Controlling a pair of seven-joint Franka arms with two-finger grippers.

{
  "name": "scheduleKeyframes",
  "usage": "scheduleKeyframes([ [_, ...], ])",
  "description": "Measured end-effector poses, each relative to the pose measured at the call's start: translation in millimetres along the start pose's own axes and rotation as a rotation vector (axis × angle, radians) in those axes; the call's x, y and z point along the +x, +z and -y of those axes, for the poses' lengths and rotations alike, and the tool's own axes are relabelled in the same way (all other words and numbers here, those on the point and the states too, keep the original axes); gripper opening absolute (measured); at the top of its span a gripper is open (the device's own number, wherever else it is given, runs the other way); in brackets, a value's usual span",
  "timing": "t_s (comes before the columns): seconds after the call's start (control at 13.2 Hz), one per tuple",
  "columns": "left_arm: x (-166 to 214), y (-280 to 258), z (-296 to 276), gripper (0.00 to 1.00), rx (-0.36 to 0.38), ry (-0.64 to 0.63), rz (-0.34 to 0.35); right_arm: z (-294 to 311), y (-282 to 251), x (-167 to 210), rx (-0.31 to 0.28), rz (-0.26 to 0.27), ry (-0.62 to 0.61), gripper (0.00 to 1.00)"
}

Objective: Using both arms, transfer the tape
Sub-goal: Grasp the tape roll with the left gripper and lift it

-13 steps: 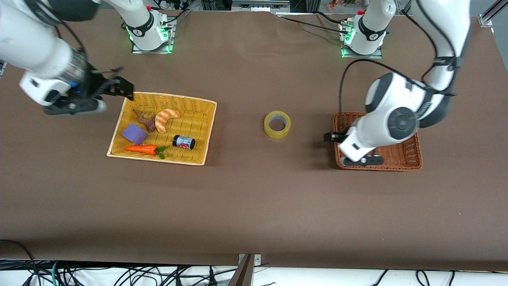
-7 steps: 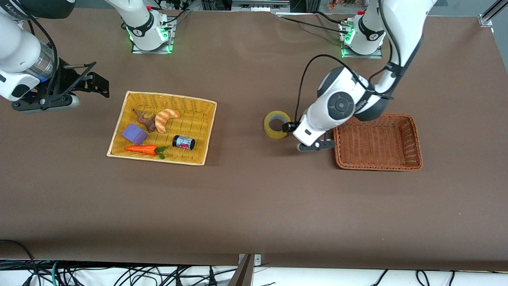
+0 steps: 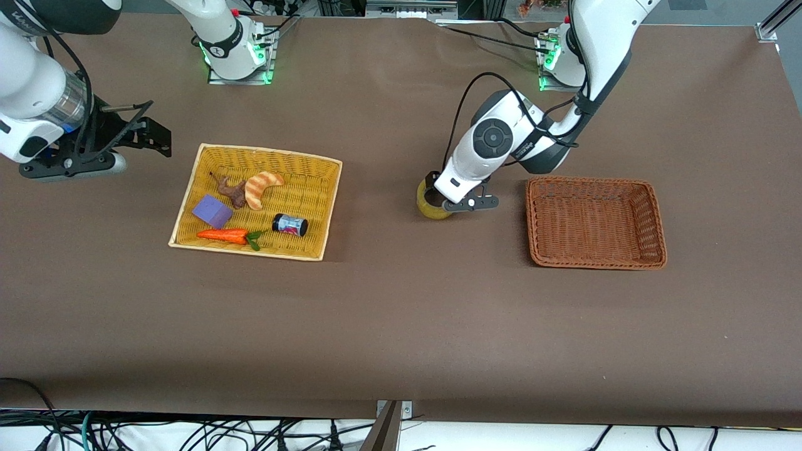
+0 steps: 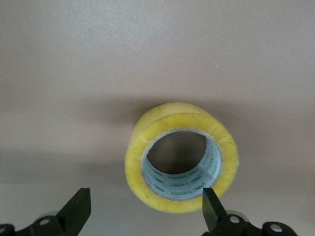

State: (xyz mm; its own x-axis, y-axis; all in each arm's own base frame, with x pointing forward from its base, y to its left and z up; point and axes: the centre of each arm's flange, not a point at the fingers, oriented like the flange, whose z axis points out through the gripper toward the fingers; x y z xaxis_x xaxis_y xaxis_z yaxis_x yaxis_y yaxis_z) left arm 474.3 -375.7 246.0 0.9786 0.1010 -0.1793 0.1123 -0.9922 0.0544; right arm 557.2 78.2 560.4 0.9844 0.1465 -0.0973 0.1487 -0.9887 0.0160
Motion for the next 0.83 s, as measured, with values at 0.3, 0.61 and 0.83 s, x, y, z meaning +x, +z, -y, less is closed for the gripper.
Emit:
scheduleKeyframes([
  [0.3, -2, 6, 3, 1.0, 0.035, 0.008, -0.038, -3, 18, 12, -0.002, 0.015, 0.003, 1.0],
  [0.61, 5, 23, 6, 1.0, 0.0, -0.002, -0.042, -4, 18, 12, -0.002, 0.015, 0.002, 1.0],
  [0.83, 8, 43, 8, 1.0, 0.026, 0.017, -0.064, -3, 19, 12, -0.002, 0.017, 0.001, 1.0],
])
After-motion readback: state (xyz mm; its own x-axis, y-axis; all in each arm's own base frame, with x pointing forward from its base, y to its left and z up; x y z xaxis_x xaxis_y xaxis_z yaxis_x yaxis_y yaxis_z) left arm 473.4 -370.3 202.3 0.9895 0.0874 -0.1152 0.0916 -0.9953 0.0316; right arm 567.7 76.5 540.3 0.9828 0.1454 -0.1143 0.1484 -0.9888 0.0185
